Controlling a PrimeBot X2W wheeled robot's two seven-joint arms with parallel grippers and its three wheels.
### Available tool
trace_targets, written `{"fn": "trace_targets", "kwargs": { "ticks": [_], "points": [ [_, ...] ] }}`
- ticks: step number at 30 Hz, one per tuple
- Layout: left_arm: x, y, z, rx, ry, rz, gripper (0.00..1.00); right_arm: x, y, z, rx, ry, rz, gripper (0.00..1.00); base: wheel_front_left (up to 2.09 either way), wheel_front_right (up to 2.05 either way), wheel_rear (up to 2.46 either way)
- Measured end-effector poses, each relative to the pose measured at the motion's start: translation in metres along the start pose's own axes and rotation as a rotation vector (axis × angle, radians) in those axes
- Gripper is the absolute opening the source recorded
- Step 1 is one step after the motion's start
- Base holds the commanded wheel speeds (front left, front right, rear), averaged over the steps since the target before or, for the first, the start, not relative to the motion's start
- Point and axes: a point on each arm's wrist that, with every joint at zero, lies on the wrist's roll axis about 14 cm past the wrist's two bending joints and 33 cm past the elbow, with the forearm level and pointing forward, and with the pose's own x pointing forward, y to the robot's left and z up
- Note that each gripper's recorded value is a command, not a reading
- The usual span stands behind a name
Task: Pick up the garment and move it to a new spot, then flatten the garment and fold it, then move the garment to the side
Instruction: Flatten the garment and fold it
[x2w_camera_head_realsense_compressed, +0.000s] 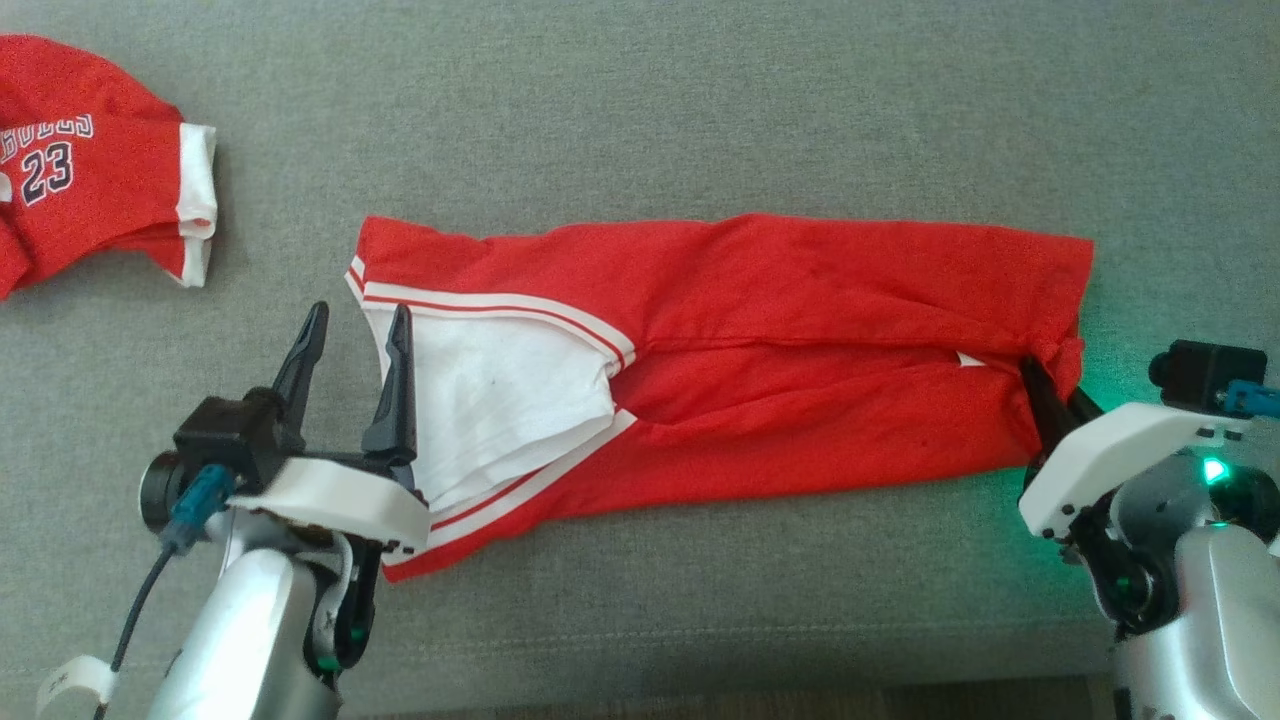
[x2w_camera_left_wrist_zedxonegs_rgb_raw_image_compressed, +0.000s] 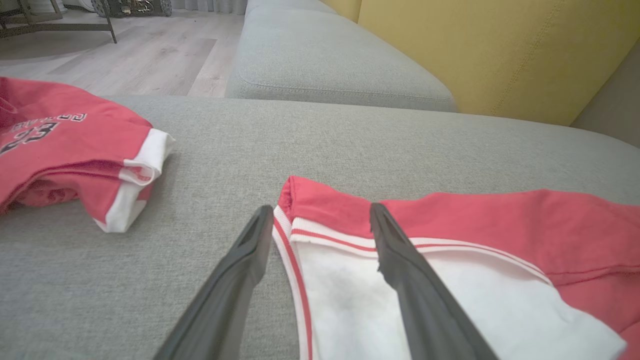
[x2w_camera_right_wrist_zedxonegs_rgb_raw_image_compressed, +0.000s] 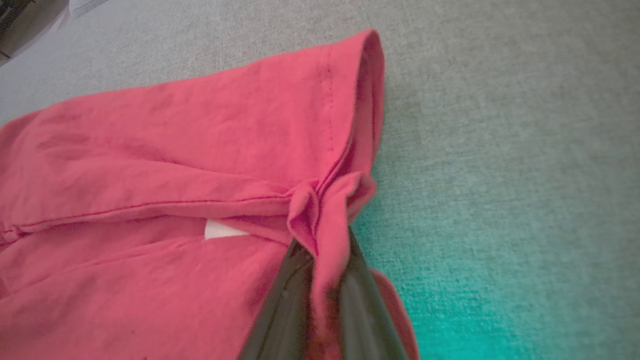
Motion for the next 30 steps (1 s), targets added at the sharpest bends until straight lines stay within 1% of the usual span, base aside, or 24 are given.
{"fn": "trace_targets", "kwargs": {
  "ticks": [6,12,19,22,24,27,30],
  "points": [
    [0.000,-0.002,0.002,0.002,-0.006,-0.005,1.00,-0.006,-0.008,0.006,0.025,-0.039,-0.022,0.00,0.00,0.00,0.00],
    [0.000,-0.005,0.007,0.000,-0.017,-0.011,1.00,-0.018,-0.031,0.020,0.036,-0.094,-0.093,0.00,0.00,0.00,0.00],
    [-0.001,-0.006,0.011,0.002,-0.028,-0.011,1.00,-0.037,-0.066,0.039,0.079,-0.164,-0.190,0.00,0.00,0.00,0.00],
    [-0.002,-0.007,0.013,-0.004,-0.033,-0.011,1.00,-0.041,-0.070,0.042,0.085,-0.175,-0.200,0.00,0.00,0.00,0.00],
    [-0.003,-0.008,0.016,-0.005,-0.041,-0.013,1.00,-0.046,-0.068,0.049,0.078,-0.195,-0.194,0.00,0.00,0.00,0.00],
    [-0.006,-0.010,0.021,-0.002,-0.054,-0.016,1.00,-0.054,-0.055,0.065,0.059,-0.237,-0.158,0.00,0.00,0.00,0.00],
    [-0.012,-0.011,0.025,-0.005,-0.061,-0.015,1.00,-0.063,-0.025,0.084,0.065,-0.280,-0.054,0.00,0.00,0.00,0.00]
  ]
}}
